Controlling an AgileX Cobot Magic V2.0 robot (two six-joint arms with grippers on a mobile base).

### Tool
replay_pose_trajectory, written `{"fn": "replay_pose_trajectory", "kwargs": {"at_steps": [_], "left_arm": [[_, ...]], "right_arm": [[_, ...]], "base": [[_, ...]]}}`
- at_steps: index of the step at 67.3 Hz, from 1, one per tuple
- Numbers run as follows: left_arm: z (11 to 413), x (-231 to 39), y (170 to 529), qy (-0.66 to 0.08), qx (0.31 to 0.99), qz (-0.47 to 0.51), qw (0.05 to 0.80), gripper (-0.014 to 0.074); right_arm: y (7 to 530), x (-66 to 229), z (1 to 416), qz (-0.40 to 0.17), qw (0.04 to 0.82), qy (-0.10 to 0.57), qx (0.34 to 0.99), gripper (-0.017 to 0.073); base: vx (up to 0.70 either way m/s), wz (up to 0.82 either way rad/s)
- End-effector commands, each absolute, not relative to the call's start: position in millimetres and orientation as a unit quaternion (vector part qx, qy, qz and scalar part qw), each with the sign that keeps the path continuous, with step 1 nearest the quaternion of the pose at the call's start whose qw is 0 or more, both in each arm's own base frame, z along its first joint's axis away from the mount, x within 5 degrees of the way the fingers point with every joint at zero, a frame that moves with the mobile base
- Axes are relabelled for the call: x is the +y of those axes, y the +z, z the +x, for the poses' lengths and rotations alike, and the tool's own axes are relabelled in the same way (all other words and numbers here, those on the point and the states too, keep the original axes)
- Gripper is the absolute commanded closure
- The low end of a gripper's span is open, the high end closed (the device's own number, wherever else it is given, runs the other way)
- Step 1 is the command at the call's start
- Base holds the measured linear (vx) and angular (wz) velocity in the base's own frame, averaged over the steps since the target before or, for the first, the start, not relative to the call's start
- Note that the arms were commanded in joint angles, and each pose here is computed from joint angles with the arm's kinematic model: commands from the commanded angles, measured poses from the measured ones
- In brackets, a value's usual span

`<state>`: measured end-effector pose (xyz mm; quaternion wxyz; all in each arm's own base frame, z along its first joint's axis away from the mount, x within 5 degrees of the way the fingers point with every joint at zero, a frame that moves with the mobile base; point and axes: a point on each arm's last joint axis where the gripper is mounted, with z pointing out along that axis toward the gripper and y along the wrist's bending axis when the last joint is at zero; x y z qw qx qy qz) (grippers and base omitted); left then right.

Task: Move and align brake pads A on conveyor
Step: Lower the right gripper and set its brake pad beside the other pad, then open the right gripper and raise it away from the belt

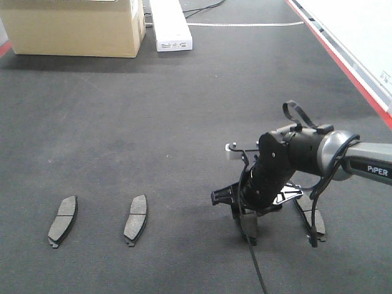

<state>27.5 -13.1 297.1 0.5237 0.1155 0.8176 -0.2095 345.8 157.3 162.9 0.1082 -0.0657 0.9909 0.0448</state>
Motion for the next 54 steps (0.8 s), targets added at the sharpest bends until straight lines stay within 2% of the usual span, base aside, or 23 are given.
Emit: {"fn": "replay_pose_trajectory", "kwargs": {"at_steps": [1, 12, 22, 43, 54], "left_arm": [[29.2, -15.0, 309.4, -0.227, 0.793, 0.114, 0.553, 0.0123], [29.2, -15.0, 309.4, -0.227, 0.793, 0.114, 0.553, 0.0123], [29.2, -15.0, 309.4, -0.227, 0.793, 0.114, 0.553, 0.0123], [29.2, -15.0, 309.4, -0.227, 0.793, 0.114, 0.553, 0.0123], [29.2, -15.0, 309.4, -0.227, 0.793, 0.114, 0.553, 0.0123]], "right_arm": [[198.6, 155.6, 349.8, -0.068, 0.156, 0.055, 0.984, 0.0110], [230.0, 148.2, 339.7, -0.081, 0.188, 0.046, 0.978, 0.0104], [266.1, 131.9, 311.6, -0.090, 0.248, 0.043, 0.964, 0.0104], [337.1, 79.5, 208.1, -0.092, 0.420, 0.060, 0.901, 0.0104], [354.0, 54.8, 154.1, -0.090, 0.494, 0.076, 0.861, 0.0104]], "base": [[0.00, 0.00], [0.00, 0.00], [0.00, 0.00], [0.00, 0.00], [0.00, 0.00]]}}
